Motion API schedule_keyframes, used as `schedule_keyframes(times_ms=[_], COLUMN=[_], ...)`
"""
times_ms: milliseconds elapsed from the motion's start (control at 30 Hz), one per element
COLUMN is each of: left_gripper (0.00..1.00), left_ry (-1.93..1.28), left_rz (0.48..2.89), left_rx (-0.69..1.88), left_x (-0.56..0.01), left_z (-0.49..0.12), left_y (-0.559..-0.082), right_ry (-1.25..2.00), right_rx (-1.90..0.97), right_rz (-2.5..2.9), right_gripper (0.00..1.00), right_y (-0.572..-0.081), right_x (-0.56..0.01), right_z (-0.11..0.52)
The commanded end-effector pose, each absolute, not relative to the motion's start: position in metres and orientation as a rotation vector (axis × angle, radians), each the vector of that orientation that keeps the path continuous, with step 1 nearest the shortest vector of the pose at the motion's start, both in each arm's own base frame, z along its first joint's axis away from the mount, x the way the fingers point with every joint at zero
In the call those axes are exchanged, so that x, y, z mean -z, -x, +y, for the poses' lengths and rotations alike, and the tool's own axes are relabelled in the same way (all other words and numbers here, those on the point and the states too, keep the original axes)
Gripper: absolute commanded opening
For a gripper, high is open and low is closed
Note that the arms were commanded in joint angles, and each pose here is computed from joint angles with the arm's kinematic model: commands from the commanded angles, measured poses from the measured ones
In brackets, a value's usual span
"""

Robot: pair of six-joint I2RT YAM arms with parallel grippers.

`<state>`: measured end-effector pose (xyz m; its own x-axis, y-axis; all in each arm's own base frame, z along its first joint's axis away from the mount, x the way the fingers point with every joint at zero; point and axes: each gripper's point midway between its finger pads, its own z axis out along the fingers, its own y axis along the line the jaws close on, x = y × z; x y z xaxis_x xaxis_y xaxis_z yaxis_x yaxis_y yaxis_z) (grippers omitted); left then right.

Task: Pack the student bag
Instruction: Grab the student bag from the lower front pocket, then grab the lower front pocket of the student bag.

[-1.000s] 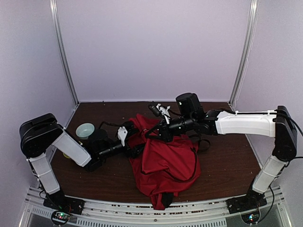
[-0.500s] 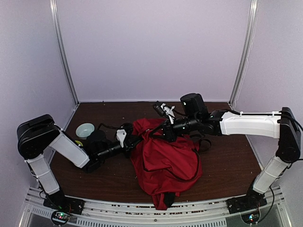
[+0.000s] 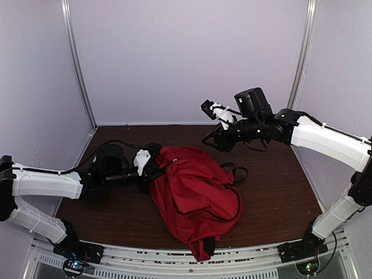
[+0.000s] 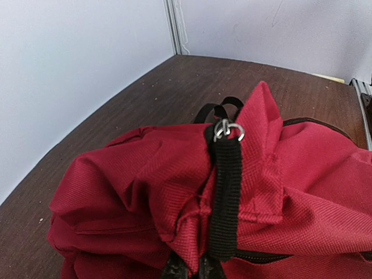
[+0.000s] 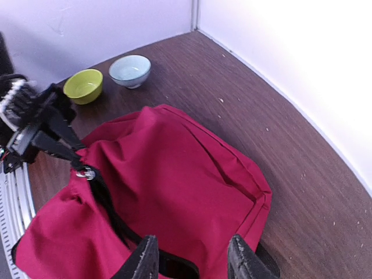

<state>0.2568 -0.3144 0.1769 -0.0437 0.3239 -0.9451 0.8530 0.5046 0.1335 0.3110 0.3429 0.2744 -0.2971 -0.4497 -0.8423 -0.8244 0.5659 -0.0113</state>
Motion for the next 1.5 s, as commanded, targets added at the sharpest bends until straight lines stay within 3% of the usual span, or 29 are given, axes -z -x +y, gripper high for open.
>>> schedule_keyframes(times_ms=[0, 267, 500, 1100, 1300, 1467], left_gripper=[0.0, 0.0, 0.0, 0.0, 0.0, 0.0], left_ry=[-1.006, -1.027, -1.032, -1.072, -1.082, -1.092], left_rz=[1.557, 1.488, 1.424, 1.301, 1.281, 1.283], left_rx=[0.565, 0.648, 0.706, 0.848, 0.873, 0.874], left_x=[-0.221, -0.252, -0.266, -0.295, -0.299, -0.299], left_z=[-0.311, -0.321, -0.322, -0.335, -0.338, -0.338], left_y=[-0.258, -0.238, -0.225, -0.205, -0.202, -0.201], right_ry=[1.224, 1.421, 1.505, 1.685, 1.716, 1.757], right_rx=[-0.503, -0.348, -0.305, -0.045, 0.077, 0.221], right_rz=[1.68, 1.272, 1.21, 1.137, 1.14, 1.113], right_gripper=[0.43, 0.47, 0.38, 0.32, 0.21, 0.2], right_y=[-0.266, -0.224, -0.229, -0.239, -0.244, -0.248], right_x=[-0.303, -0.301, -0.29, -0.24, -0.228, -0.219], right_z=[0.365, 0.432, 0.452, 0.461, 0.46, 0.455])
